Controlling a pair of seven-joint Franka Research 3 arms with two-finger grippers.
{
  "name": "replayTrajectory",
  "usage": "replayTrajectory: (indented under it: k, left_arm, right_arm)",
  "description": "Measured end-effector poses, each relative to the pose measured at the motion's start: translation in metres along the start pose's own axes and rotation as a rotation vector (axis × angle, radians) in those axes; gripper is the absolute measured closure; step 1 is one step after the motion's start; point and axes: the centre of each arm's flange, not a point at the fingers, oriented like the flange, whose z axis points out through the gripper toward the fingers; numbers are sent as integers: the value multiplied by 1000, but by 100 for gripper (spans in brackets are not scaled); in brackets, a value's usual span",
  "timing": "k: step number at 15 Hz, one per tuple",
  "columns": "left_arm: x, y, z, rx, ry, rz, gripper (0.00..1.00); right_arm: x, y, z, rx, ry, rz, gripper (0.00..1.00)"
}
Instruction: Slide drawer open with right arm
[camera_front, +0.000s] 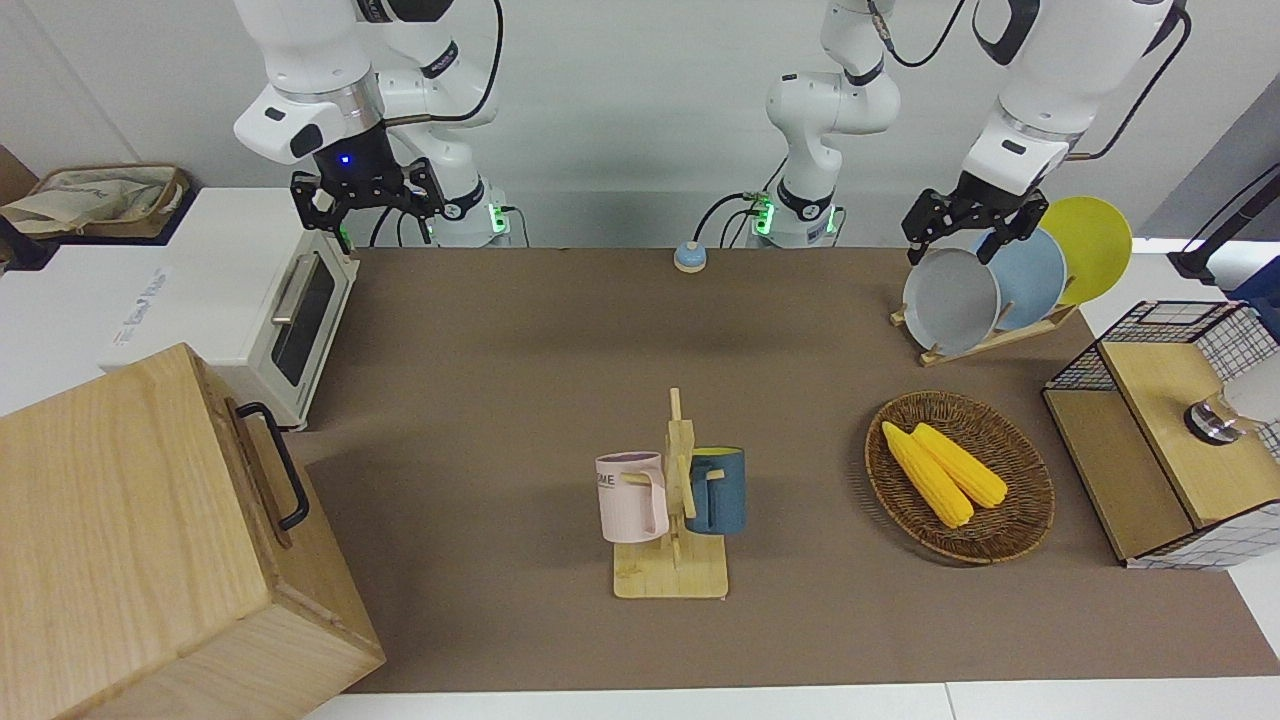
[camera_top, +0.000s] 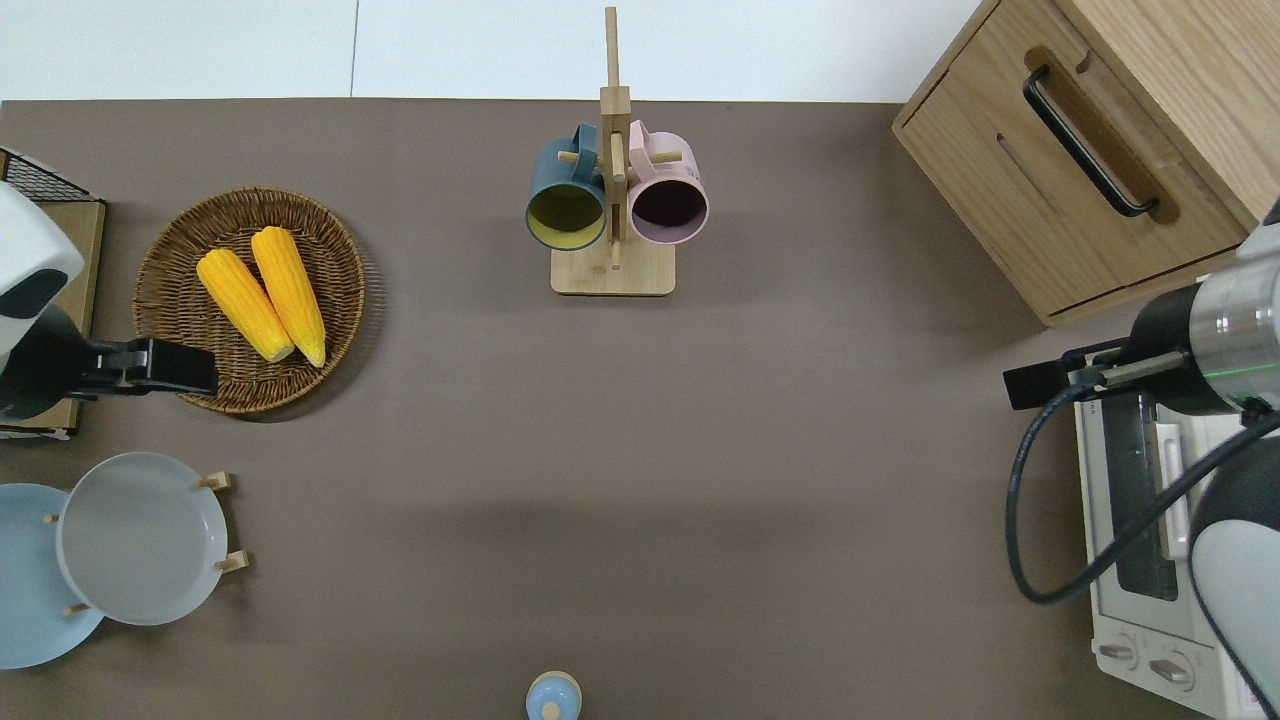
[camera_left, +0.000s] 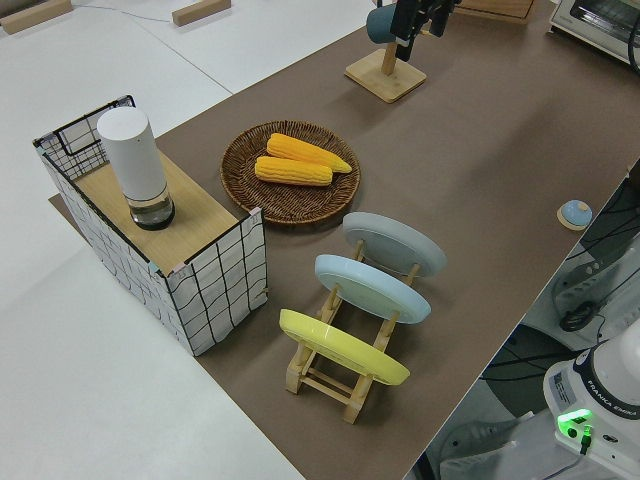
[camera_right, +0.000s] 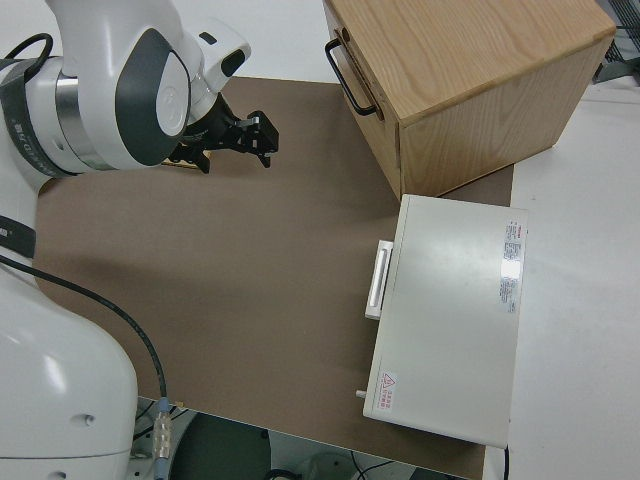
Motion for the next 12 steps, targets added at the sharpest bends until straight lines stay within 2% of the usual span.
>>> replayTrajectory:
  k: [7,9,12]
  left_arm:
    - [0,0,0,0,0,0,0]
    - [0,0,0,0,0,0,0]
    - [0,0,0,0,0,0,0]
  right_arm:
    - [1,-3,-5,-16,0,-8,1]
    - [1,-6,-6,-20,2,14,1]
    - [1,-22,-7,-74,5,14,1]
